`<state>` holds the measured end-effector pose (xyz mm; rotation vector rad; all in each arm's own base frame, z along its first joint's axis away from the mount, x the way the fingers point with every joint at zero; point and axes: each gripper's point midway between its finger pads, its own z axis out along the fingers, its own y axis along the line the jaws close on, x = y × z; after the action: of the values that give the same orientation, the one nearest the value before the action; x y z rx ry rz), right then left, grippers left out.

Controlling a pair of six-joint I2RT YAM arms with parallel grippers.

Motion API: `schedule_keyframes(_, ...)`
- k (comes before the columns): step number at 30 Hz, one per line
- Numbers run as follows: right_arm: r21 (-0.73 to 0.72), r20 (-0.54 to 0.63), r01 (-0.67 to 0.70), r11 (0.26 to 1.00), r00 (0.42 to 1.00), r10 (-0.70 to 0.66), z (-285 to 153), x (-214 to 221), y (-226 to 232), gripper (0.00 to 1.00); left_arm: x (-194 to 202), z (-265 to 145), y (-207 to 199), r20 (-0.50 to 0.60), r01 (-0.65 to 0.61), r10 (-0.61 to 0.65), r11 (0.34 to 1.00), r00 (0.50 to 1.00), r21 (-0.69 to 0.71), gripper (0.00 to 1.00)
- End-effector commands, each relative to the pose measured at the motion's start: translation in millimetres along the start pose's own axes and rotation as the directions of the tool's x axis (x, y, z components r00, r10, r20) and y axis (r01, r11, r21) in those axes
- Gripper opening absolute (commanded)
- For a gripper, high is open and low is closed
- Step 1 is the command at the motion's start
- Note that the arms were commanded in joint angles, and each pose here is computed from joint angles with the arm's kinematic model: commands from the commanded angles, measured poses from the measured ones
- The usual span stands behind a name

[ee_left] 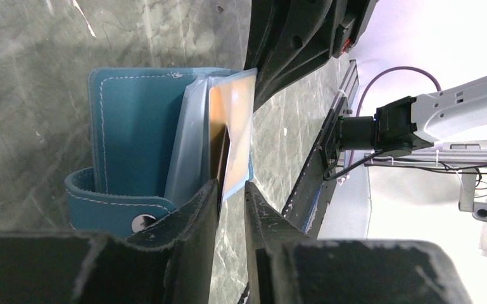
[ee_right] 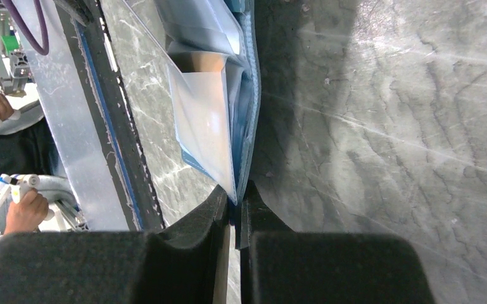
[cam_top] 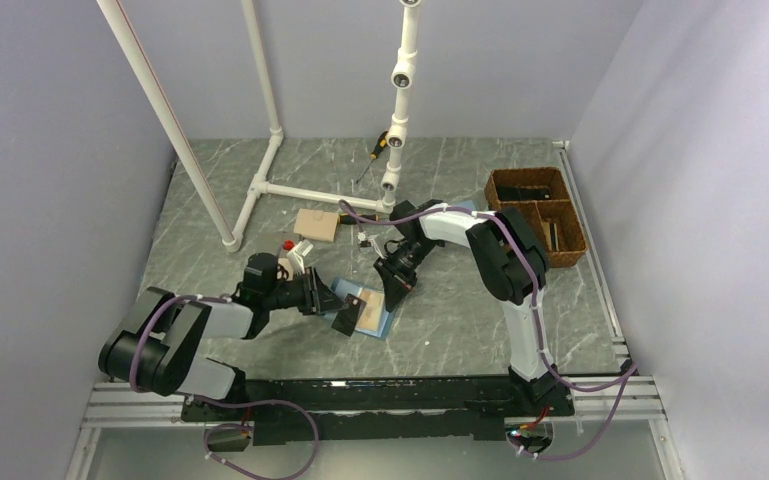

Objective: Take the credit cards out of the card holder
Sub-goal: Remove the credit card from the card holder.

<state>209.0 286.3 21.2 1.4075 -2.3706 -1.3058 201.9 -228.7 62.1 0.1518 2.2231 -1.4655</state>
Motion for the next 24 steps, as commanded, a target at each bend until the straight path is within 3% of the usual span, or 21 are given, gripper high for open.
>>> schedule_keyframes(1,0.009,0.014,0.02,1.0,1.0,-0.02,1.9,-4.1,-6.3,0.02,-8.2,1.2,-6.4,-0.011,-0.031,0.031,0.999,0.999,0.007,0.25)
schedule_keyframes(6,0.009,0.015,0.019,1.0,1.0,-0.019,1.6,-4.6,-5.9,0.02,-8.2,1.7,-6.8,-0.03,-0.042,0.042,0.999,0.999,-0.012,0.12)
schedule_keyframes(8,0.012,0.015,0.022,1.0,1.0,-0.022,1.2,-4.9,-6.1,0.02,-8.0,1.6,-8.3,-0.034,-0.047,0.046,0.999,0.998,-0.004,0.0)
schedule_keyframes(16,0.064,-0.005,0.027,0.998,1.0,-0.026,-1.4,-1.5,-15.1,0.05,-23.7,-17.0,-15.4,0.05,-0.119,0.125,0.987,0.991,-0.113,0.0)
schedule_keyframes(18,0.07,-0.012,0.029,0.997,1.0,-0.029,-2.0,-0.6,-15.7,0.12,-24.8,-24.7,-20.8,0.061,-0.137,0.146,0.982,0.987,-0.132,0.0)
schedule_keyframes(24,0.108,-0.007,0.087,0.99,0.996,-0.086,-17.2,-6.3,-10.5,0.45,-27.8,-33.4,-42.3,0.115,-0.194,0.202,0.978,0.973,-0.07,0.0)
